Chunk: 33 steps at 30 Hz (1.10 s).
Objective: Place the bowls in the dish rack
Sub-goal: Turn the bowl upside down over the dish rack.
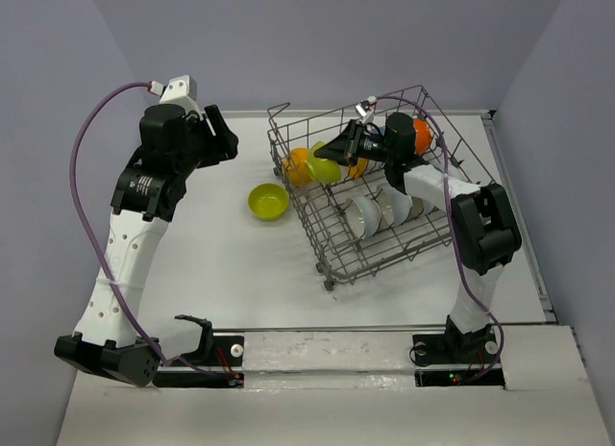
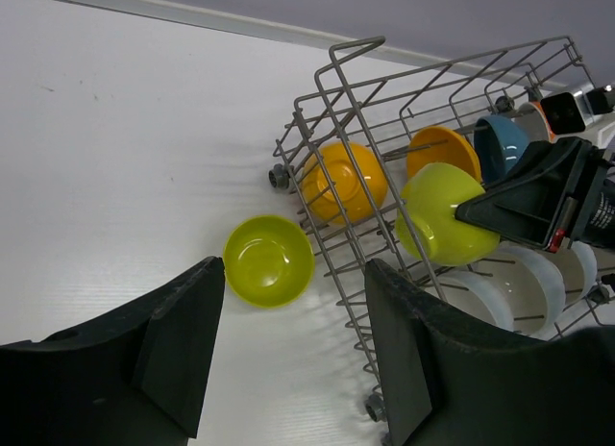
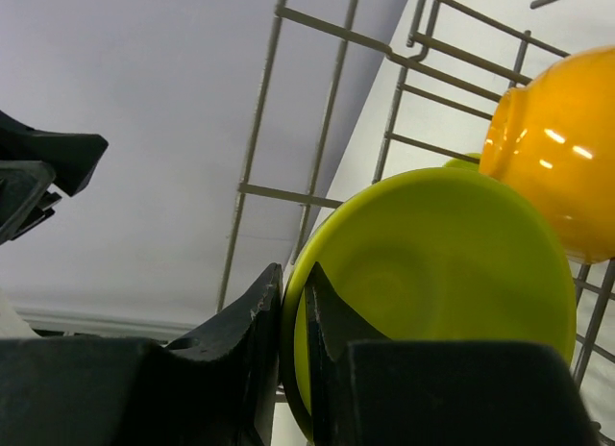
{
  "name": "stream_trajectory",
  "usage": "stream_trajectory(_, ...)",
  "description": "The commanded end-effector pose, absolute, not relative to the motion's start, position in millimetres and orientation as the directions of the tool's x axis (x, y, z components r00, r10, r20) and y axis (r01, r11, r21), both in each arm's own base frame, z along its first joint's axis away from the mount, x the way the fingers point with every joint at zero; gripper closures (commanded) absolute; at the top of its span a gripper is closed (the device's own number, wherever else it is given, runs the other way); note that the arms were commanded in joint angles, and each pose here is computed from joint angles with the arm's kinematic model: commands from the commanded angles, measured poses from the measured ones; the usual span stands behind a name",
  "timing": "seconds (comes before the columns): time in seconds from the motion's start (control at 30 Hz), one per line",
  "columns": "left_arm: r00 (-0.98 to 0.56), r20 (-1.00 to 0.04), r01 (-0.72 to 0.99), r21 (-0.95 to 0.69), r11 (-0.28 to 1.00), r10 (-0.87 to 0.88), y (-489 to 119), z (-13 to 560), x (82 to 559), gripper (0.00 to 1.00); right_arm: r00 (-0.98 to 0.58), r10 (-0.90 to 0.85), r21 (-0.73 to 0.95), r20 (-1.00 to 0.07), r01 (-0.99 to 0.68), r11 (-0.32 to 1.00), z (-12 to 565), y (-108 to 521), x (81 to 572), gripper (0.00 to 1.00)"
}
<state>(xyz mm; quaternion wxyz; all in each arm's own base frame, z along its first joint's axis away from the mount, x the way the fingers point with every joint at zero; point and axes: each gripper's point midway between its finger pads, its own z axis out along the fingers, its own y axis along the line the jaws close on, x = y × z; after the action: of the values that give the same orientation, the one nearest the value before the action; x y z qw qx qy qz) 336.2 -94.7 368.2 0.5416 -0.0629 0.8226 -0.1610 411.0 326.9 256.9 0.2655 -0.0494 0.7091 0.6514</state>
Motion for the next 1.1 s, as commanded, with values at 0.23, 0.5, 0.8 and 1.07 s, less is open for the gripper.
stream_trajectory(0.23, -0.368, -0.884, 0.097, -0.345, 0.934, -0.288, -95.4, 377.9, 334.3, 0.31, -0.884, 0.227, 0.912, -0.409, -0.401, 0.083, 264.1, 348.6, 399.4, 0.99)
stream_trajectory(0.5, -0.370, -0.883, 0.098, -0.345, 0.934, -0.288, -95.5, 377.4, 333.7, 0.31, -0.906, 0.214, 0.931, -0.366, -0.359, 0.071, 252.7, 354.9, 398.2, 0.99)
stream_trajectory(0.8, -0.374, -0.882, 0.099, -0.347, 0.933, -0.288, -96.2, 376.7, 334.1, 0.31, -0.923, 0.205, 0.946, -0.325, -0.313, 0.090, 235.5, 357.5, 393.9, 0.99)
stream_trajectory(1.07, -0.374, -0.881, 0.096, -0.346, 0.933, -0.288, -95.7, 376.9, 334.2, 0.31, -0.935, 0.201, 0.955, -0.293, -0.279, 0.096, 223.7, 357.5, 393.2, 0.99)
